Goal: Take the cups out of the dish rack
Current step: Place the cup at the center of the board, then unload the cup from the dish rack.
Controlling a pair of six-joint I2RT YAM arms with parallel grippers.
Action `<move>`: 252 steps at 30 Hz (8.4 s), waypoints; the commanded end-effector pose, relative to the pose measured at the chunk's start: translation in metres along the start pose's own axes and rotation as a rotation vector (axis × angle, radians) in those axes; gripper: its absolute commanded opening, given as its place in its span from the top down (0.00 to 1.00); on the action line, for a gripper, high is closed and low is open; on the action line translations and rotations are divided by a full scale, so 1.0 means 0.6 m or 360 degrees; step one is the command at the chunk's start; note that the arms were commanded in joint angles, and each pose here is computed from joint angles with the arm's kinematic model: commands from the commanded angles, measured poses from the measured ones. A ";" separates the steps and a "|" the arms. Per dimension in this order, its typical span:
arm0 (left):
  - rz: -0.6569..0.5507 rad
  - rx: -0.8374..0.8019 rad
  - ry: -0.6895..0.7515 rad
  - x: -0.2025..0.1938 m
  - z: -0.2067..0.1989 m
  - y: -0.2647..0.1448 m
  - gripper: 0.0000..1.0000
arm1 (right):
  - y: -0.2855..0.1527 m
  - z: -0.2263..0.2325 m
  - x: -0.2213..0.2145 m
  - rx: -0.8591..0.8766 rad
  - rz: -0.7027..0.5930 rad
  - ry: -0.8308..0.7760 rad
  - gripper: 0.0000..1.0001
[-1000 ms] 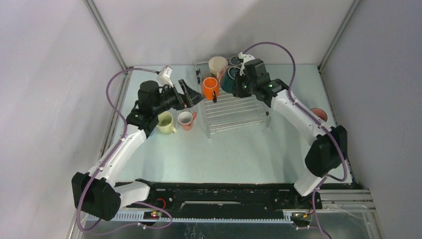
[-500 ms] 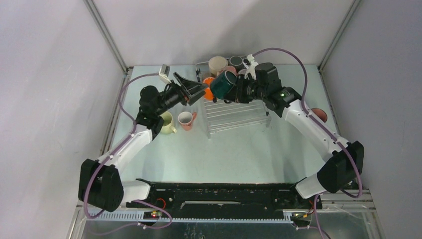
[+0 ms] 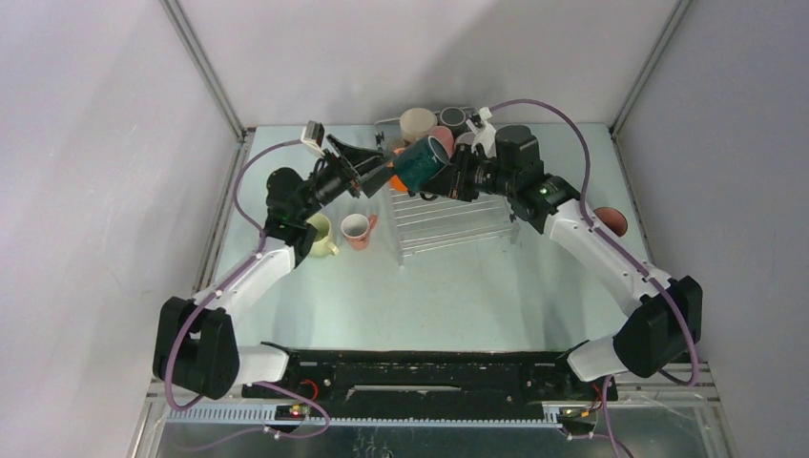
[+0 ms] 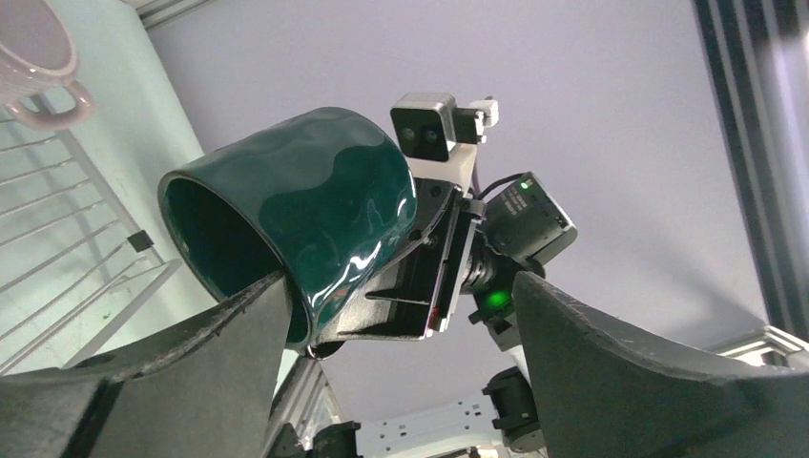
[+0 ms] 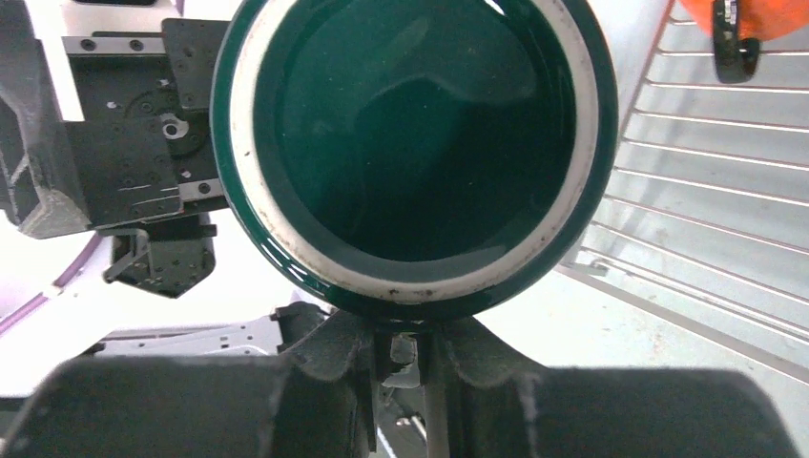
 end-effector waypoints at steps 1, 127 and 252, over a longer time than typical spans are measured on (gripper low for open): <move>0.0004 -0.0117 -0.0020 -0.002 -0.013 -0.001 0.11 | -0.027 0.067 0.014 0.0359 -0.0071 -0.0088 1.00; 0.0603 0.2321 0.0484 -0.124 0.226 -0.279 0.76 | -0.119 -0.078 -0.044 -0.0488 -0.0252 -0.0185 0.00; 0.0028 0.0455 0.0445 -0.008 -0.021 -0.091 0.00 | 0.069 0.020 0.045 -0.0384 -0.0247 -0.0513 1.00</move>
Point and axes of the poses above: each gripper's point midway between its finger pads, its own y axis out along the fingers, its own z axis along the line the jaws close on, x = y × z, the point moved 10 cm from there along -y, back along the fingers, and after that the axes turned 11 degrees about y, right-handed, at the moved point
